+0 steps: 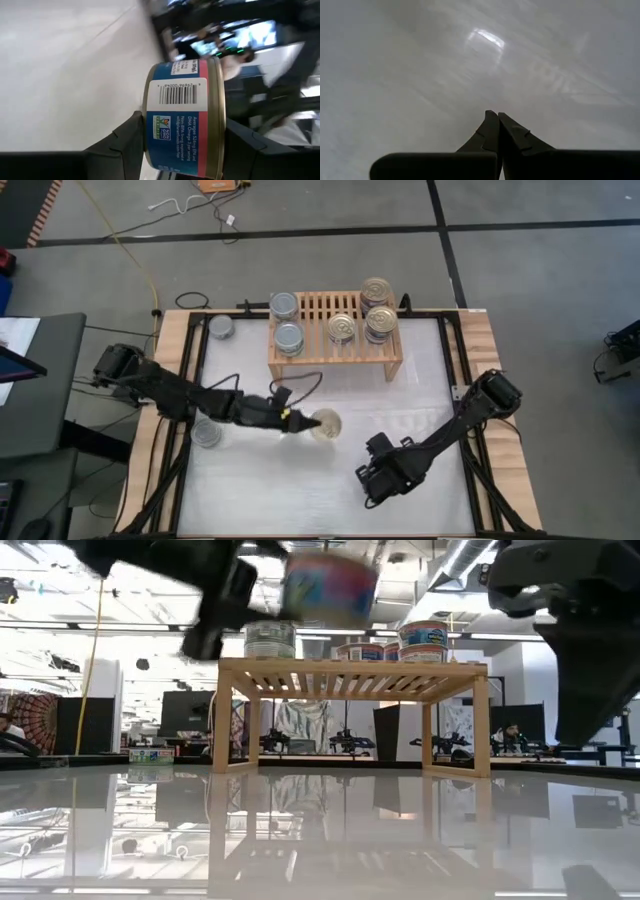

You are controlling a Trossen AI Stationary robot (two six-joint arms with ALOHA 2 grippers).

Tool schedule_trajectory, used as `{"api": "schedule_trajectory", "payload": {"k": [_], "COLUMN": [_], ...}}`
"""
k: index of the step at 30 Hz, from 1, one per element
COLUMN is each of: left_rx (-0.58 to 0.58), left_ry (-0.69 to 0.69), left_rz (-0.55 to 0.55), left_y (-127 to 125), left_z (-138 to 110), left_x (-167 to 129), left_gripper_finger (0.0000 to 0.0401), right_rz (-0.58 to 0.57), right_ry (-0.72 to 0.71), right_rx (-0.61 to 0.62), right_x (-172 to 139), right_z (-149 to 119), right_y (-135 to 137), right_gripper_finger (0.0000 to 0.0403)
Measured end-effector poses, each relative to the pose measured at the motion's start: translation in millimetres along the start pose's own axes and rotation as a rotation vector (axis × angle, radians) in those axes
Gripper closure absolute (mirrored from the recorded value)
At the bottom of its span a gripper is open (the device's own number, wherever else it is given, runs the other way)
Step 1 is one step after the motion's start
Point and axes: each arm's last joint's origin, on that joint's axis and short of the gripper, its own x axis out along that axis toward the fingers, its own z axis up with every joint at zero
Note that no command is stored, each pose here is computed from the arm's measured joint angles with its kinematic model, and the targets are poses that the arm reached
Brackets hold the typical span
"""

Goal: Stack canned seafood by type on shelf
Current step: Stack the blue-pink tuna can on top of the other blue-pink tuna can on the shelf

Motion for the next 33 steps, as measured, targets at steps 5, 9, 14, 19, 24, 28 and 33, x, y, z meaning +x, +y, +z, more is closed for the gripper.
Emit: {"api": "schedule_trajectory", "payload": {"k": [5,9,14,19,24,28,33], "left_rx": [0.119,0.240,0.337,0.366,0.325,0.300,0.312], "left_ry": [-0.113,-0.141,-0.218,-0.257,-0.167,-0.065,0.020], "left_rz": [-0.093,-0.023,0.117,0.109,0.076,0.057,0.048], "left_y": [-49.3,-88.3,-128.0,-142.5,-122.6,-103.2,-90.6], "left_z": [36.5,76.1,139.1,203.6,250.3,275.6,291.3], "left_x": [6.2,7.6,-8.8,-34.7,-31.5,-13.4,0.3], "left_gripper_finger": [0.0209,0.0209,0.0209,0.0209,0.0209,0.0209,0.0209], "right_rz": [0.036,0.035,0.027,-0.020,-0.052,-0.088,-0.095], "right_ry": [0.003,0.001,-0.026,-0.053,-0.053,-0.053,-0.052], "right_rx": [-0.052,-0.128,-0.130,-0.129,-0.092,-0.056,-0.016], "right_x": [8.6,8.7,9.7,11.7,12.9,13.4,15.4], "right_z": [-2.9,-2.8,0.8,7.3,21.2,36.9,49.1], "right_y": [0.4,0.3,0.0,-3.9,-7.5,-12.3,-13.9], "right_gripper_finger": [0.0378,0.0378,0.0378,0.0378,0.0378,0.0378,0.0378]}}
